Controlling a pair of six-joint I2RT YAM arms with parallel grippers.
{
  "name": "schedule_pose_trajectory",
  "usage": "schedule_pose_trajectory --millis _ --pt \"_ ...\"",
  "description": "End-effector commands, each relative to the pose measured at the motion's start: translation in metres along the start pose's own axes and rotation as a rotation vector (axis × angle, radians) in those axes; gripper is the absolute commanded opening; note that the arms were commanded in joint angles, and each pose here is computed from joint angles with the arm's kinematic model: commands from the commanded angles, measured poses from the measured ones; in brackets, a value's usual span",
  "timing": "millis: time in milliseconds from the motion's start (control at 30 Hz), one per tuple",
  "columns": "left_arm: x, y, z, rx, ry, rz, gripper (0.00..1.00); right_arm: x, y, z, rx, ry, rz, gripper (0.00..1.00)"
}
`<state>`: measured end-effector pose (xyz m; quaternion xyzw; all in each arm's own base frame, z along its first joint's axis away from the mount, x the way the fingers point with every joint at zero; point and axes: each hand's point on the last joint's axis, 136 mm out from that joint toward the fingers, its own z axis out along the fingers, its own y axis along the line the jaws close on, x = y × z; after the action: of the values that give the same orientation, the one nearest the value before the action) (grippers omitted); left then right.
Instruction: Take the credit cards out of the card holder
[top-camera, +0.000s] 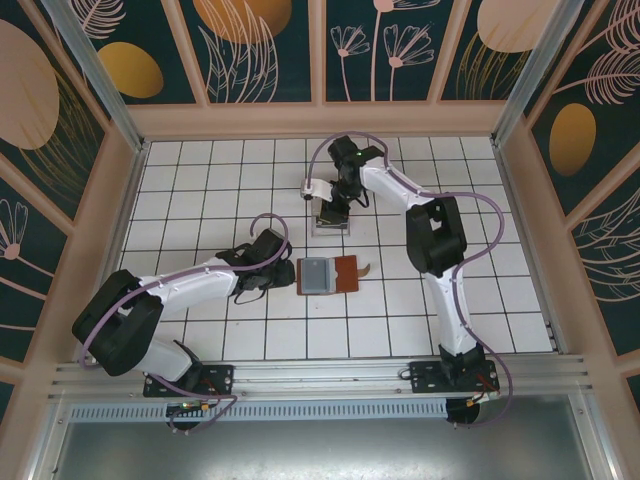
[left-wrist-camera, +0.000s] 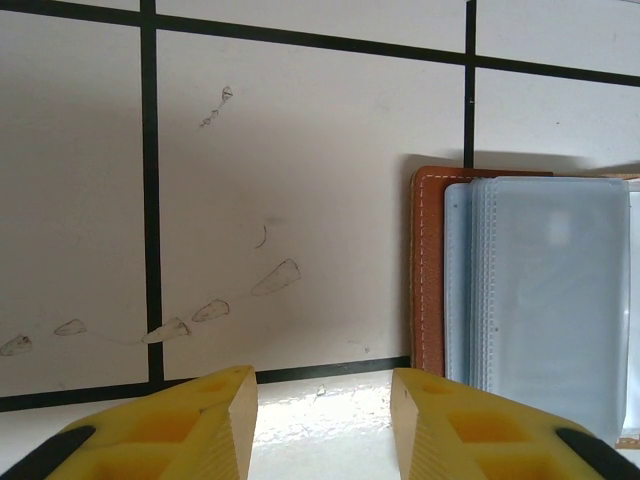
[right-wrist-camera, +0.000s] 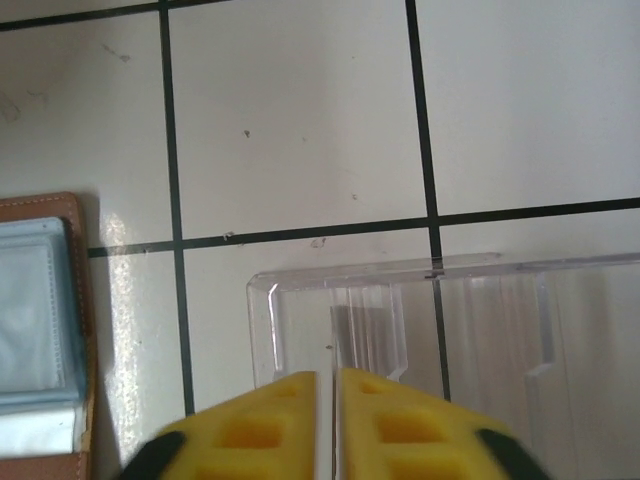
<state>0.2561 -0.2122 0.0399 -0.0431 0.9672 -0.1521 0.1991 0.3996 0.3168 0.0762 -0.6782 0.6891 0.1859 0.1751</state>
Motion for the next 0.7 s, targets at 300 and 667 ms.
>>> schedule_pose_trajectory --millis 300,667 --pt "0.002 -0.001 0.000 0.007 -0.001 -0.009 0.41 -0.002 -0.022 -0.016 0.131 0.010 -0.004 0.32" --pt "-0.001 -0.006 0.001 0.010 0.004 0.001 0.41 -0.009 -0.032 -0.040 0.232 -0.037 -0.015 0.34"
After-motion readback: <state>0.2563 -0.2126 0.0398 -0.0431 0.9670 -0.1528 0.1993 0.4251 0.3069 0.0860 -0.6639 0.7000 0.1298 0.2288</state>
